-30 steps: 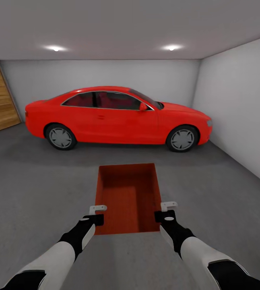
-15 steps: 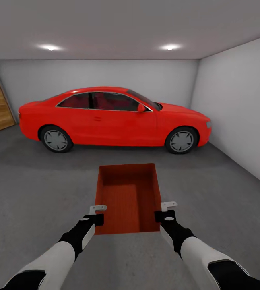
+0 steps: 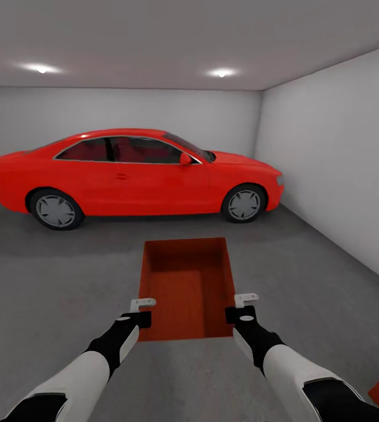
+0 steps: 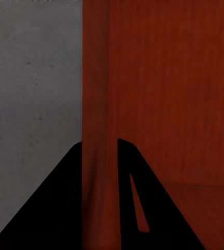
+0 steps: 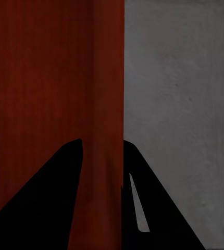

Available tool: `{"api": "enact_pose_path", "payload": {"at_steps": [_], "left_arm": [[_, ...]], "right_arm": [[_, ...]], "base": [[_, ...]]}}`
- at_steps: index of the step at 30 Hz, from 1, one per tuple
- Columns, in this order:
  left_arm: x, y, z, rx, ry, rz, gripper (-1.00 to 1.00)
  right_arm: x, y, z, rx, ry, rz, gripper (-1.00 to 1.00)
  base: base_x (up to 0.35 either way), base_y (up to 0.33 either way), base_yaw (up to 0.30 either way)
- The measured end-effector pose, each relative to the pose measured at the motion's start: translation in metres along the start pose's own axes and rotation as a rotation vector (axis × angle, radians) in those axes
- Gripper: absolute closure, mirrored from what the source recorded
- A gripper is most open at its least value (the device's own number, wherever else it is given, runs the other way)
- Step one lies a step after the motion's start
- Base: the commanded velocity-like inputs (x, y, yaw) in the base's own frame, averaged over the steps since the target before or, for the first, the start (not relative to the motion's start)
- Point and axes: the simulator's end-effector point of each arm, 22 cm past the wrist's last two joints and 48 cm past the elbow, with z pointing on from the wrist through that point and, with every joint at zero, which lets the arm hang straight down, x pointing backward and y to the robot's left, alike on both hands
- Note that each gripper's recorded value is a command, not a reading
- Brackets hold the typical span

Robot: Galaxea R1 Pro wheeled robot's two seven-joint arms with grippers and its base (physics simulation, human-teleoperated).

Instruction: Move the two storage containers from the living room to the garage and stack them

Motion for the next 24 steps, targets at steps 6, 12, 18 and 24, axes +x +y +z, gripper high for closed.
{"api": "enact_pose_path", "payload": {"at_steps": [6,12,18,24], "left_arm": [[-0.0015,-0.0004,-0.0010,0.000,-0.003,-0.001,1.00],[-0.0020,-0.0010,-0.0015,-0.002,-0.004,-0.001,1.00],[-0.0022,-0.0016,-0.0016,-0.003,-0.004,0.000,1.00],[-0.0019,-0.0018,-0.0018,-0.003,-0.004,-0.001,1.00]], "right_arm": [[-0.0017,-0.0007,-0.0008,0.001,-0.003,0.000,1.00],[-0.0022,-0.0014,-0.0010,0.001,-0.004,0.000,1.00],[-0.0020,-0.0022,-0.0008,0.002,-0.004,0.000,1.00],[-0.0021,-0.0023,-0.0010,0.002,-0.004,-0.001,1.00]], "base": [[0.000,0.000,-0.250],[0.000,0.000,-0.260],[0.000,0.000,-0.262],[0.060,0.000,-0.262]]}}
